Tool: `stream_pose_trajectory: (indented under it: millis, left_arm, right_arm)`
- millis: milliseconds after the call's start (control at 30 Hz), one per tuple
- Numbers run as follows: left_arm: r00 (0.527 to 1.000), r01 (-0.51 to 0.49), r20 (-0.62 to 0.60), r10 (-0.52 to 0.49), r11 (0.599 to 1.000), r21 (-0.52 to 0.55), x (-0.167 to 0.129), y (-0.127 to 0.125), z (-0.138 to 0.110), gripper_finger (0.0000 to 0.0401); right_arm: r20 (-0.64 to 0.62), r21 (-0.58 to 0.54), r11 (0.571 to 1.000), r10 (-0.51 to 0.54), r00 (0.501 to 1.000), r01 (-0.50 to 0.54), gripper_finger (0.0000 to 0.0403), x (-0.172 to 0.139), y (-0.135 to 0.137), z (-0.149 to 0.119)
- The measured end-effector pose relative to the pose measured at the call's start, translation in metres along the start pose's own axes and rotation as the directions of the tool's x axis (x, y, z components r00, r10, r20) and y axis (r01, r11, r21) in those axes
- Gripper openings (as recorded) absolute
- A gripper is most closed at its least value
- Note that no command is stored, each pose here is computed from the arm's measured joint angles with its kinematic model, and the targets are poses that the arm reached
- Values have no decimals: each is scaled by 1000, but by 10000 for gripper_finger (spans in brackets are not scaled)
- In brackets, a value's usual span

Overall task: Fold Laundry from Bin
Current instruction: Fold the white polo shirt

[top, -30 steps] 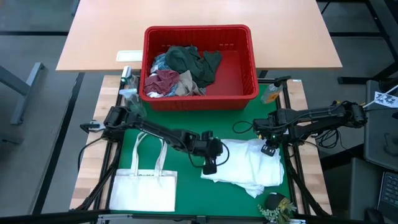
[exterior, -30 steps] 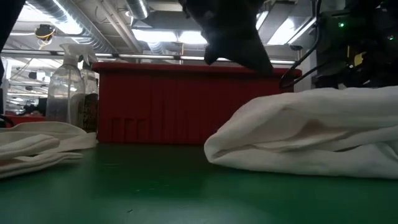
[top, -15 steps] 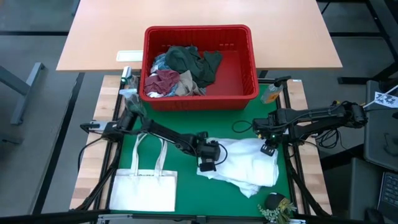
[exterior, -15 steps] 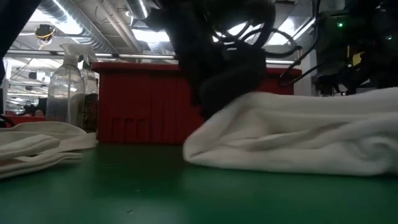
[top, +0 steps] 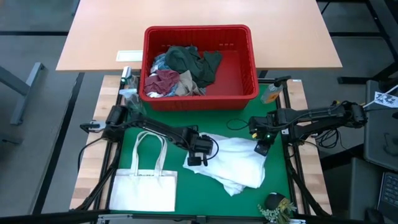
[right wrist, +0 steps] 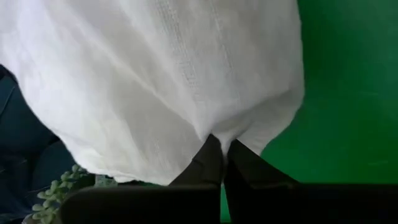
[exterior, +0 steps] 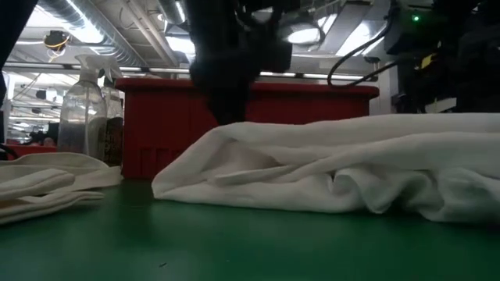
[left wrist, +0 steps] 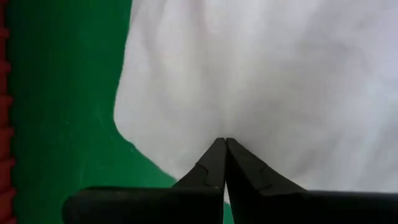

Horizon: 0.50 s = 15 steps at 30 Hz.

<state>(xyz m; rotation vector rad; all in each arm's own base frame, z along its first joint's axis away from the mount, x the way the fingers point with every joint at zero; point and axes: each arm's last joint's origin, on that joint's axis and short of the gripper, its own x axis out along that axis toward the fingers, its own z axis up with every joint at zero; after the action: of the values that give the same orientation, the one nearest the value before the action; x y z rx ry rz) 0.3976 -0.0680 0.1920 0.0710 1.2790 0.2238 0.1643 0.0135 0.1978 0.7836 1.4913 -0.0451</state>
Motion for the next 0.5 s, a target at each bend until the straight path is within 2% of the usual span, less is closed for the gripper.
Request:
stream_pose_trajectory:
  millis: [100,300,400,500]
  left_arm:
    - [999,41,25,-41,999,-8,-12,-2,0,2]
    - [979,137,167,-115,982,-131,-24,-15,10,2]
    - [939,235,280,-200,967,-97,-29,-25,20,2]
    - [881,288,402,-248,957,-43,-36,-35,30,4]
  right_arm:
    - [-7,3,1000,0,1000,0,1,0,0,-1]
    - [-12,4,1000,4,1000,-4,2,0,0,-1]
    - [-13,4,1000,5,1000,-5,2,0,0,-1]
    - [-13,4,1000,5,1000,-5,2,0,0,-1]
